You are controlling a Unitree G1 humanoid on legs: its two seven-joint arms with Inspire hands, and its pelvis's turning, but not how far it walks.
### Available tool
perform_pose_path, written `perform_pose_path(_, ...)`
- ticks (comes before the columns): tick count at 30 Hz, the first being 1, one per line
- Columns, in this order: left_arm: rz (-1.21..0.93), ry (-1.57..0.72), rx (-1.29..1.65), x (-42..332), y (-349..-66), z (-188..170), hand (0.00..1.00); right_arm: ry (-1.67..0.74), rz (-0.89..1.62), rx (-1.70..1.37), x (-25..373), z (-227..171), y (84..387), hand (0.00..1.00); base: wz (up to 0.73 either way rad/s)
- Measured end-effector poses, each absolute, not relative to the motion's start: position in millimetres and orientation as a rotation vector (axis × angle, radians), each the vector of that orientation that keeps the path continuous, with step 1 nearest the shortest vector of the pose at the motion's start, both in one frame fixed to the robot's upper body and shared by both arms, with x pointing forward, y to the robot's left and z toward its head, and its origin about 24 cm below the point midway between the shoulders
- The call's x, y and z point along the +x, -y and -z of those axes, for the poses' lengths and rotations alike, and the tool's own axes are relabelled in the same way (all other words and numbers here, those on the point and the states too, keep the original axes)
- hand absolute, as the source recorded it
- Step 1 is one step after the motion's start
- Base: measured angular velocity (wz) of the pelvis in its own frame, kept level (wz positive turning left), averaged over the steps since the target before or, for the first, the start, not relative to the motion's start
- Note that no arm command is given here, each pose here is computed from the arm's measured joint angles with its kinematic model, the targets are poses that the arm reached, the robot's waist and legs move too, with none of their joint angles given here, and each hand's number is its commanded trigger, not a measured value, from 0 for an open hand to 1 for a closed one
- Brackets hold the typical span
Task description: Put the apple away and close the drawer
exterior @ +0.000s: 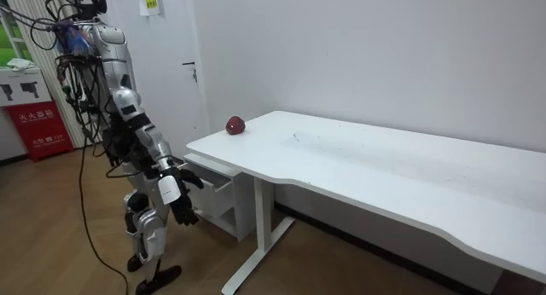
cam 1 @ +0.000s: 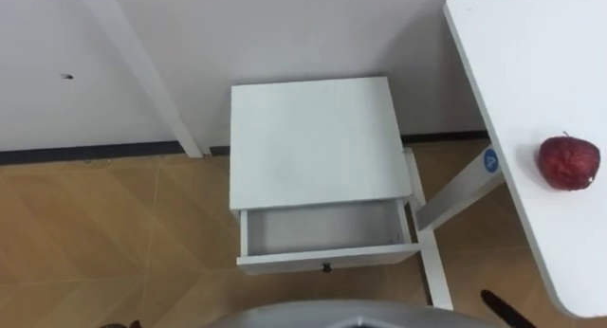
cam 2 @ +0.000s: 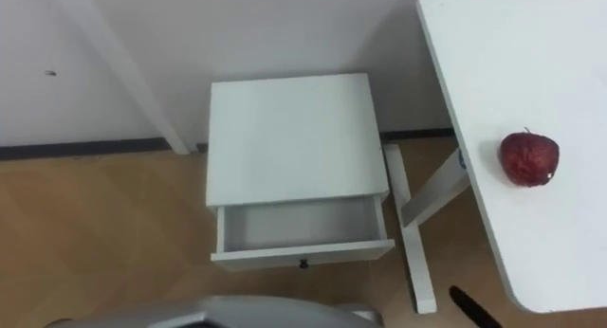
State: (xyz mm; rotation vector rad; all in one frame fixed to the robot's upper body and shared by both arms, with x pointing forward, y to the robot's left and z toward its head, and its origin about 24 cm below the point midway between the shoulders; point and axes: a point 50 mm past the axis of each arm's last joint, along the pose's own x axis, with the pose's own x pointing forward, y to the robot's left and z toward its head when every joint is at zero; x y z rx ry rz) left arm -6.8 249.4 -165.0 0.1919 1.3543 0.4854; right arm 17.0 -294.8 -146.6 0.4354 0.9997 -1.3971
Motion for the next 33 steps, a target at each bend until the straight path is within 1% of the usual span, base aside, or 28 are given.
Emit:
perform_pose_path(4,-0.494,-1.345,0.210,-5.7,-255.7,162.9,0.00,-0.917,1.493,0.400,28.2,134.7,307.9,0.00,-0.04)
perform_pose_path(9,-0.500,-1.308,0.218,-1.0,-259.1,160.3,0.00,-0.841,1.637,0.362,33.1,120.5,320.5,0.00,0.00)
perform_pose_path(14,-0.504,-1.314,0.217,-3.4,-259.5,159.9,0.00,-0.666,1.769,0.338,48.6,93.2,337.4,0.00,-0.03)
perform_pose_path(21,-0.503,-1.293,0.227,1.2,-262.3,158.4,0.00,-0.564,1.876,0.304,55.5,72.6,345.9,0.00,-0.03)
perform_pose_path(25,-0.502,-1.275,0.233,5.9,-264.2,157.3,0.00,-0.423,1.945,0.279,60.4,51.2,360.0,0.00,-0.01)
perform_pose_path(29,-0.494,-1.260,0.234,10.2,-266.0,156.5,0.00,-0.285,1.956,0.157,70.1,27.5,372.6,0.00,-0.02)
perform_pose_path(33,-0.495,-1.261,0.241,8.2,-267.7,155.9,0.00,-0.180,1.951,0.018,77.1,10.7,374.3,0.00,0.00)
